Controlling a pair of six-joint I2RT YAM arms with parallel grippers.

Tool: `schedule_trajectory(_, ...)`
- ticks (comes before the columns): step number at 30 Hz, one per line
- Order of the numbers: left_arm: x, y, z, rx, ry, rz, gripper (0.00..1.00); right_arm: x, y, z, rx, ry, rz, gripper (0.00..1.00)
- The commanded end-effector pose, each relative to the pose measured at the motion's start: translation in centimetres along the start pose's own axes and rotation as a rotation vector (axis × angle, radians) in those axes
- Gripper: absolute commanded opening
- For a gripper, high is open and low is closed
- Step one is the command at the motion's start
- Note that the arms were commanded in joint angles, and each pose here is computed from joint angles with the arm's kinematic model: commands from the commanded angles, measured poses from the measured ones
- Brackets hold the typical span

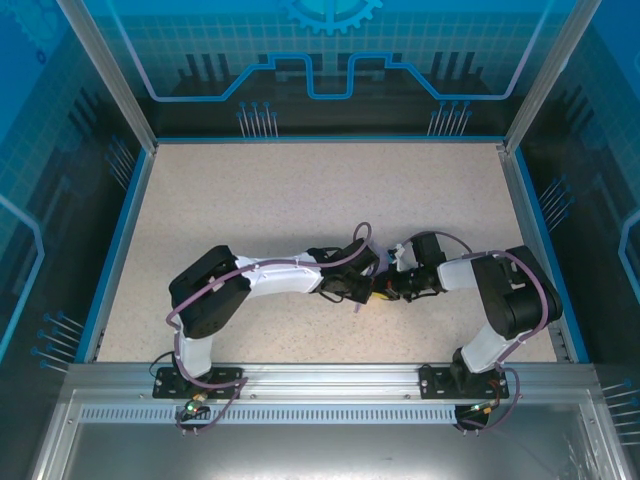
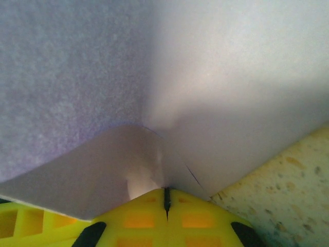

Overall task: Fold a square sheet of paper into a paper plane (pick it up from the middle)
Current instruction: Fold the wing for the fifth time at the center of the table.

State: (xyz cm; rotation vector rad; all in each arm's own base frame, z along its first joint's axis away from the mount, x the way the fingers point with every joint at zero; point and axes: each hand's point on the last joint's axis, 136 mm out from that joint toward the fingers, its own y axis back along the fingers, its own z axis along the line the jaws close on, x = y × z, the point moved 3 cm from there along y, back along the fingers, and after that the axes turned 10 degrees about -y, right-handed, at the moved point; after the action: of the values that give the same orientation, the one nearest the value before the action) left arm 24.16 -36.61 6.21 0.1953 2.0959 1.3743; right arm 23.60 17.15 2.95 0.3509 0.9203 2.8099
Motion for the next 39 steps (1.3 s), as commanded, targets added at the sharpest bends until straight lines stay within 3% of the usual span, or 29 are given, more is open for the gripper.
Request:
schedule_trajectory(1, 1.3, -2.0, 0.6, 0.005, 0.013, 0.041, 0.01, 0.6, -0.4, -1.7, 0.057, -0.039, 0.005, 0.0)
schedule_trajectory(16, 2.3, -2.0, 1.8, -0.034, -0.013, 0.063, 0.01, 0.3, 0.9, -0.8, 0.014, -0.015, -0.025, 0.0)
schedule_trajectory(39, 0.9, -1.3, 1.5, -0.003, -0.013, 0.014, 0.01, -0.3, 2.5, 1.3, 0.0, 0.043, -0.058, 0.0)
